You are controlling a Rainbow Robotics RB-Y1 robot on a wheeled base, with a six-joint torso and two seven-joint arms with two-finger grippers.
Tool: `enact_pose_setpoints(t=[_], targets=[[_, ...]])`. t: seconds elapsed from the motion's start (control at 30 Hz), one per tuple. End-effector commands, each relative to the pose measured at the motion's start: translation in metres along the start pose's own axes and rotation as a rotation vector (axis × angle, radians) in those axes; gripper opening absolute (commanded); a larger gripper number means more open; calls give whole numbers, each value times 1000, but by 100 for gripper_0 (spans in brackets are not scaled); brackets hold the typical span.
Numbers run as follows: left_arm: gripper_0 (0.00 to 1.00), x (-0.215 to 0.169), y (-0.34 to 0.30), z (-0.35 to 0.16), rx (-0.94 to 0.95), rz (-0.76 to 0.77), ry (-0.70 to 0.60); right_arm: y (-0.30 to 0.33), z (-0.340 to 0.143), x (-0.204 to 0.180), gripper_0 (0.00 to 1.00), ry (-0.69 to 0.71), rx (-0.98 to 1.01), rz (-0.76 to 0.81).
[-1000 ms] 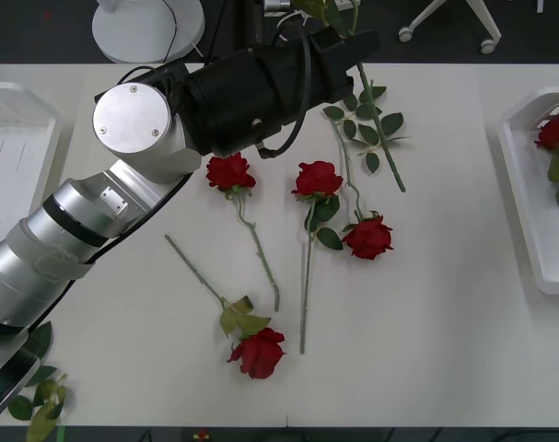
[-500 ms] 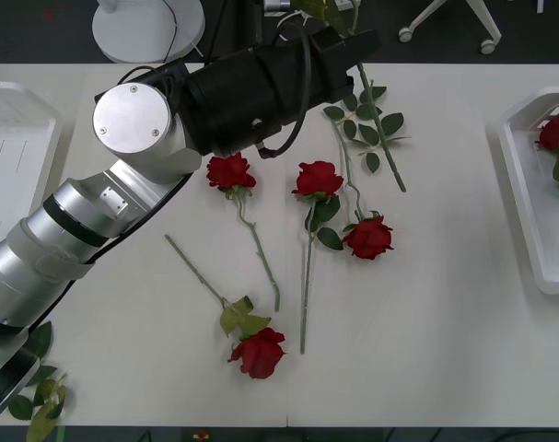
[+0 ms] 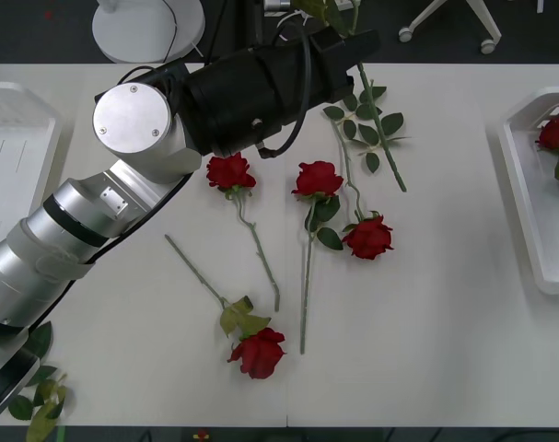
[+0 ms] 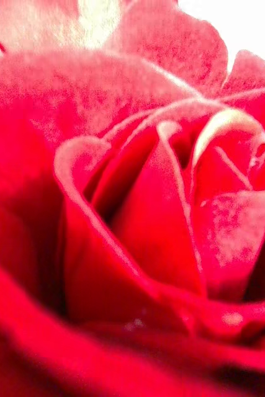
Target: Place the red flowers into the right box and the blue flowers into the left box. If a person shows an open palm, hand one flower to the person first, then continue sorting.
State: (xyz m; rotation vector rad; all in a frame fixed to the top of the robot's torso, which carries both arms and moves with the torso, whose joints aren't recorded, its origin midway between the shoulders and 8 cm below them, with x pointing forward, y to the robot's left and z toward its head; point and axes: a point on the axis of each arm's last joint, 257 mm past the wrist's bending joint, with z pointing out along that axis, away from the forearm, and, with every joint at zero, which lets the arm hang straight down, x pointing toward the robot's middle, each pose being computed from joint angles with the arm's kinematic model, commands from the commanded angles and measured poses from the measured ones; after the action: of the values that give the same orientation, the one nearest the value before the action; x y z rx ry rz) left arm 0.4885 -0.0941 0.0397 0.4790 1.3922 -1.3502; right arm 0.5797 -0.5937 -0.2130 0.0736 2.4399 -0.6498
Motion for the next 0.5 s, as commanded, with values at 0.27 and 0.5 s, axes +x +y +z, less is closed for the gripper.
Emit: enact_pose_setpoints(t=[0.27,0.5], targets=[[0,-18,-46,19,91,-50,-20,-49,-84,-54,100,-43,-142,-171],[0,-18,-46,19,91,-50,-20,-10,-134,-61,100,-74,-359,-336]])
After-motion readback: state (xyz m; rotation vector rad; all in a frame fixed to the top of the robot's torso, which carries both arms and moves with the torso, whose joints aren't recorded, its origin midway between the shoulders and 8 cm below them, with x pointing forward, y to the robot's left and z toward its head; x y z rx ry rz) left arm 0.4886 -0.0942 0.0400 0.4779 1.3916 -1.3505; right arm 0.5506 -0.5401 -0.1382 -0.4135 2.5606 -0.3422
